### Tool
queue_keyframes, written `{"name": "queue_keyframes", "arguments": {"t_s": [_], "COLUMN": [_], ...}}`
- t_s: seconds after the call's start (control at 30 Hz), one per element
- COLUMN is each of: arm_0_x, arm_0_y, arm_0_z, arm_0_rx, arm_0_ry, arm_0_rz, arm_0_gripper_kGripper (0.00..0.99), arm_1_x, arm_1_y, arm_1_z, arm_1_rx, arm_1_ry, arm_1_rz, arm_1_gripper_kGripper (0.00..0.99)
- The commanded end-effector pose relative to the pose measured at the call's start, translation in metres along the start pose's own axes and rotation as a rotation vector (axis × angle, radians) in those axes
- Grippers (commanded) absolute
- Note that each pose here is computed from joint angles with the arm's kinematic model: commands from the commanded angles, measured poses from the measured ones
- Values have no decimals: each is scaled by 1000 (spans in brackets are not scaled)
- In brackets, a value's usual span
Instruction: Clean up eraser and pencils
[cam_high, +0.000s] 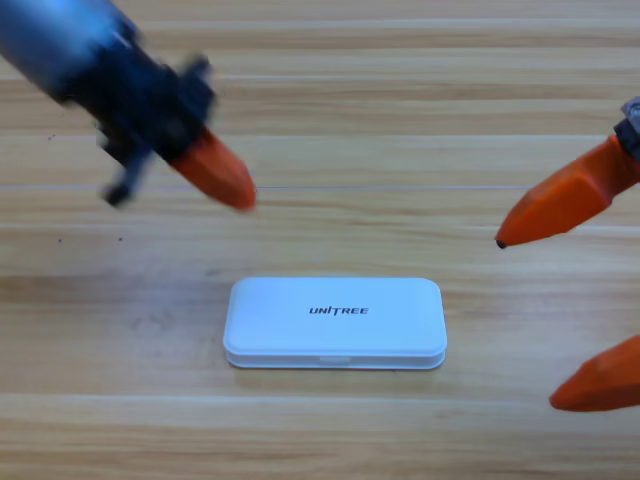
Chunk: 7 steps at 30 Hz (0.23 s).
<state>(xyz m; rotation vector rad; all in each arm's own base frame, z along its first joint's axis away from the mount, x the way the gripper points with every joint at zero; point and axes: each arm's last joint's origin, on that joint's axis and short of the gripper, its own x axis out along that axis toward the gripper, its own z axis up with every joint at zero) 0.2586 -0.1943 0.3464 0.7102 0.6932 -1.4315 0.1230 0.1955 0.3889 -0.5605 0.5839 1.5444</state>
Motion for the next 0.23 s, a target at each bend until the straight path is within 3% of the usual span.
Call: {"name": "queue_keyframes", "arguments": {"t_s": [0.03, 0.23], "arm_0_x": [-53, -41], "arm_0_y": [-65, -71], "arm_0_z": [16, 1], "arm_0_rx": [58, 33], "arm_0_ry": [-61, -19], "arm_0_rz": [51, 22], "arm_0_gripper_kGripper": [0, 0], "arm_1_x": [7, 7], "arm_1_y": [-7, -7], "arm_1_z": [-5, -5], "arm_1_rx": [32, 32], "arm_1_ry": [3, 4], "arm_1_rz": [-1, -3], "arm_1_gripper_kGripper": [990, 990]}}
